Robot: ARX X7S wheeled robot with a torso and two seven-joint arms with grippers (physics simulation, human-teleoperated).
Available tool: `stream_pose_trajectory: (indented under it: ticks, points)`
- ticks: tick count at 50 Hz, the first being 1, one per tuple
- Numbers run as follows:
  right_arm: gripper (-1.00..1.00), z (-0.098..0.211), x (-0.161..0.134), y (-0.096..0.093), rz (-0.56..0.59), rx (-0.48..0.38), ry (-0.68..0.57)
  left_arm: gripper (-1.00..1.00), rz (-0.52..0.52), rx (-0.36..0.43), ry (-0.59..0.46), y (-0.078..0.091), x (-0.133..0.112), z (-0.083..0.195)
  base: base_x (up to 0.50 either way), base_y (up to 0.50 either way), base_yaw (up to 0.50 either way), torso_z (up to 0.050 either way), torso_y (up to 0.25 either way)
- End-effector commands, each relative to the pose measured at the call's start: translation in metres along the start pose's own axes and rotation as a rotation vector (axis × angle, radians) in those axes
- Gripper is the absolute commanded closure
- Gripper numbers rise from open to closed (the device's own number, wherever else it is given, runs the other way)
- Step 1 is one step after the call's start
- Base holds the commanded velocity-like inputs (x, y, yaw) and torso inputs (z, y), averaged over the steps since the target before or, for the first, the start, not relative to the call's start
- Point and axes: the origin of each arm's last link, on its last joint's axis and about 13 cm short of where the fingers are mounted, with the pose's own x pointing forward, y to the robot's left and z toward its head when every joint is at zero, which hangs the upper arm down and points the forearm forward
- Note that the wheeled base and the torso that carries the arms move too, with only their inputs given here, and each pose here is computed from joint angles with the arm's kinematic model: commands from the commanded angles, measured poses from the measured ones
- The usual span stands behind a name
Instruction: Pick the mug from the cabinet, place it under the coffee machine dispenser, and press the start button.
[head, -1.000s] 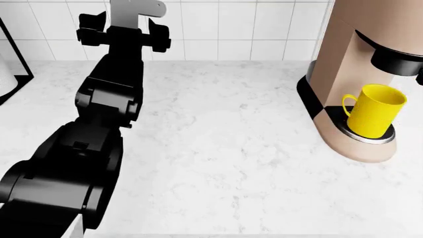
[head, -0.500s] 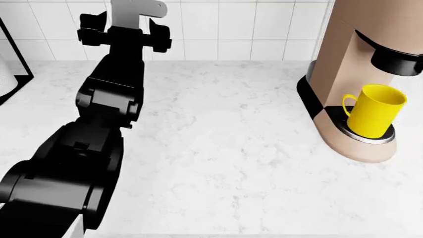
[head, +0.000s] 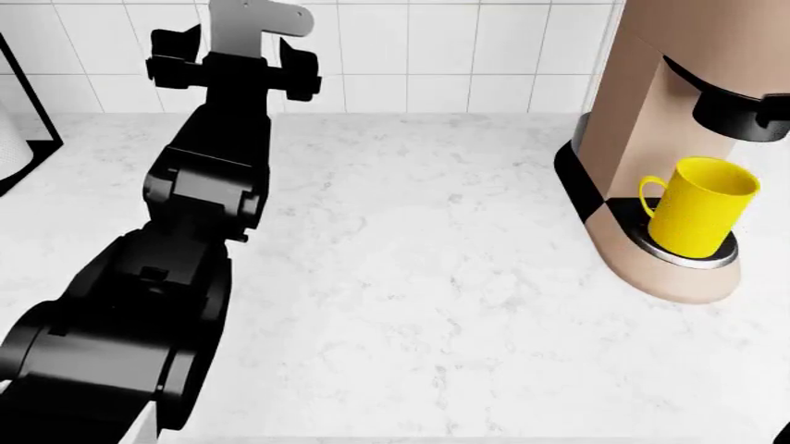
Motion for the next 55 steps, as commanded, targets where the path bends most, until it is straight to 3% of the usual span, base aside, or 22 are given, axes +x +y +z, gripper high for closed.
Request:
stream_pose_trajectory:
  ticks: [1, 55]
  points:
    - [1.0, -0.002, 0.003, 0.002, 0.001, 0.006, 0.003, -1.0, 0.001, -0.003, -0.001, 0.0, 0.0, 0.002, 0.0, 0.0, 0.0, 0.0, 0.0]
    - [1.0, -0.004, 0.015, 0.01, 0.007, 0.007, 0.022, -1.0, 0.003, -0.008, 0.002, 0.001, 0.001, 0.002, 0.0, 0.0, 0.0, 0.0, 0.0]
